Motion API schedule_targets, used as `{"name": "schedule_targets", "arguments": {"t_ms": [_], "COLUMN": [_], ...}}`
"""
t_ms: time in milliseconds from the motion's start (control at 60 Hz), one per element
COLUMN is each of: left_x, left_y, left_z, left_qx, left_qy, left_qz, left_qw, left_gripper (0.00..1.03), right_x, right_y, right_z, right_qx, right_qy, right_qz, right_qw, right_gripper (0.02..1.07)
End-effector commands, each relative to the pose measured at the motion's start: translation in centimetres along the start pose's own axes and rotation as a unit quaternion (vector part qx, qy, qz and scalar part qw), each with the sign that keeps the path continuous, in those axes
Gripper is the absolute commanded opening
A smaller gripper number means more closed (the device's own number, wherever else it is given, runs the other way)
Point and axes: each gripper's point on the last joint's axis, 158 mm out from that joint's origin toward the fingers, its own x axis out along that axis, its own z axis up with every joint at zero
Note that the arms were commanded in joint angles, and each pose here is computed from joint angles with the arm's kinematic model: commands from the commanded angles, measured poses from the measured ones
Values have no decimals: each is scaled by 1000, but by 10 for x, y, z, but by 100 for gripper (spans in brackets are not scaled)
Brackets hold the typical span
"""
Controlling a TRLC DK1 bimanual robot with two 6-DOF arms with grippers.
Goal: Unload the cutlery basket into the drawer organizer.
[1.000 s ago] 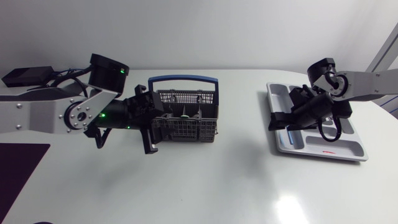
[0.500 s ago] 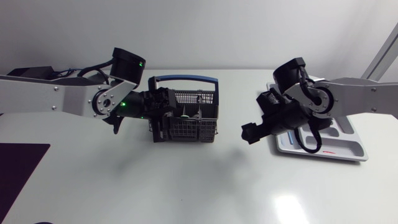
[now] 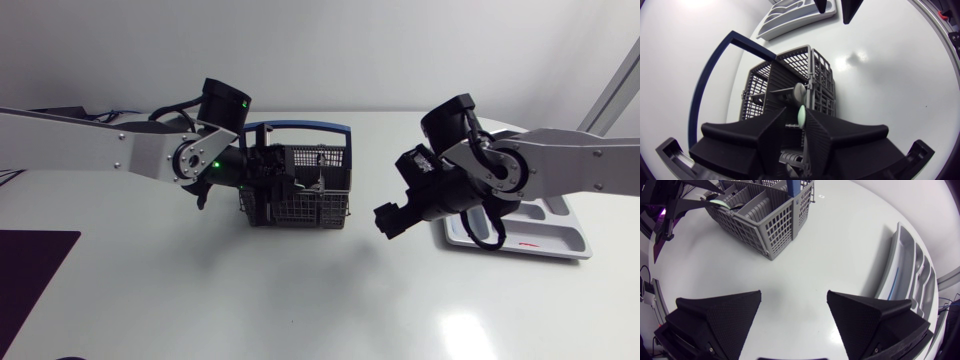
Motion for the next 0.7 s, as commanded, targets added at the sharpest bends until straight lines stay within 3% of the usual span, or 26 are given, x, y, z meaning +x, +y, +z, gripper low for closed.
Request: {"name": "schedule_targets", "arguments": {"t_ms": [0,117,383,683], "left_x": [10,10,-11,-80], "left_y": [0,5,29,57], "left_z": [0,2,15,54], "left_qx": [22,33,41,35], "left_qy": [6,13,13,-13], "left_qz": [-8,-3,13,66], "left_qw": [1000,999,999,997], "left_gripper": [16,3,3,3], "right_x": [2,2,-4,-18], "right_y": [0,1,14,26], "right_z": [-12,-13,-9,-3], "right_qx": [-7,-10,-44,-76], "right_qy": [9,9,0,-24], "right_qz": [-5,-4,5,10], "right_qw": [1000,1000,999,997], "right_gripper": [97,97,97,97]}}
